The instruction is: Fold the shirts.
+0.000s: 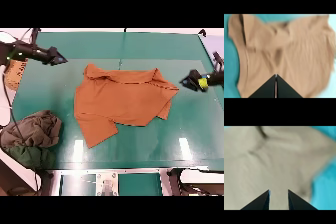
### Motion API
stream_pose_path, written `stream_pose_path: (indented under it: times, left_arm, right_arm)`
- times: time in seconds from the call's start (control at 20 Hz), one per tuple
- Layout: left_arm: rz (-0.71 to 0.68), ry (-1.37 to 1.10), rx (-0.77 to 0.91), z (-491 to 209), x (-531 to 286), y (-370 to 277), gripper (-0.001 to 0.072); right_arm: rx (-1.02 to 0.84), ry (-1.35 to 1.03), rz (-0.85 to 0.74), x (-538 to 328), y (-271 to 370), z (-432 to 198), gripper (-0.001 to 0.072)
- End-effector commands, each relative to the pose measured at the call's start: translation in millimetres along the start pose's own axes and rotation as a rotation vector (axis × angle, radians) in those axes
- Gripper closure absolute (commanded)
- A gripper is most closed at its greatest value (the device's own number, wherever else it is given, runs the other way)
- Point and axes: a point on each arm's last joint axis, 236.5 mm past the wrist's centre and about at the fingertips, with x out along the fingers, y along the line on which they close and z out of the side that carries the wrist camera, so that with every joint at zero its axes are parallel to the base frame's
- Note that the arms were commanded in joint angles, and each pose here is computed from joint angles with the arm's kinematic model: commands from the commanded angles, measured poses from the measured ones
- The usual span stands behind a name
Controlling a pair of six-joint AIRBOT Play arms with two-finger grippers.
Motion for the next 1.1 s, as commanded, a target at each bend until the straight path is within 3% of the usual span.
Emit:
stream_pose_path:
  times: [0.0,0.2,0.3,0.6,0.7,0.8,0.85,0.9,1.05]
  left_arm:
    - [-0.024,0.127,-0.108,-35,-21,7,0.0692]
    - [0.022,0.19,-0.176,-72,-21,12,0.0692]
    - [0.125,0.214,-0.18,-91,-30,23,0.0692]
    - [0.253,0.214,-0.203,-137,-47,22,0.069]
    - [0.248,0.236,-0.242,-153,-46,18,0.0689]
    - [0.244,0.247,-0.262,-157,-45,17,0.0684]
    - [0.246,0.244,-0.279,-157,-45,17,0.0434]
    - [0.252,0.242,-0.3,-158,-45,17,0.0264]
    - [0.271,0.274,-0.353,-173,-41,25,0.0265]
  right_arm:
    - [0.161,0.114,-0.055,-2,-53,-77,0.0417]
    - [0.264,0.202,-0.078,44,-82,-143,0.0417]
    - [0.27,0.21,-0.03,64,-72,-152,0.0418]
    - [0.249,0.199,0.012,103,-49,-148,0.0437]
    - [0.21,0.168,0.017,101,-46,-132,0.0694]
    - [0.167,0.178,0.026,84,-42,-120,0.0696]
    - [0.137,0.191,-0.007,69,-49,-115,0.0696]
    - [0.123,0.192,-0.066,53,-61,-111,0.0697]
    - [0.189,0.115,-0.245,8,-105,-99,0.0697]
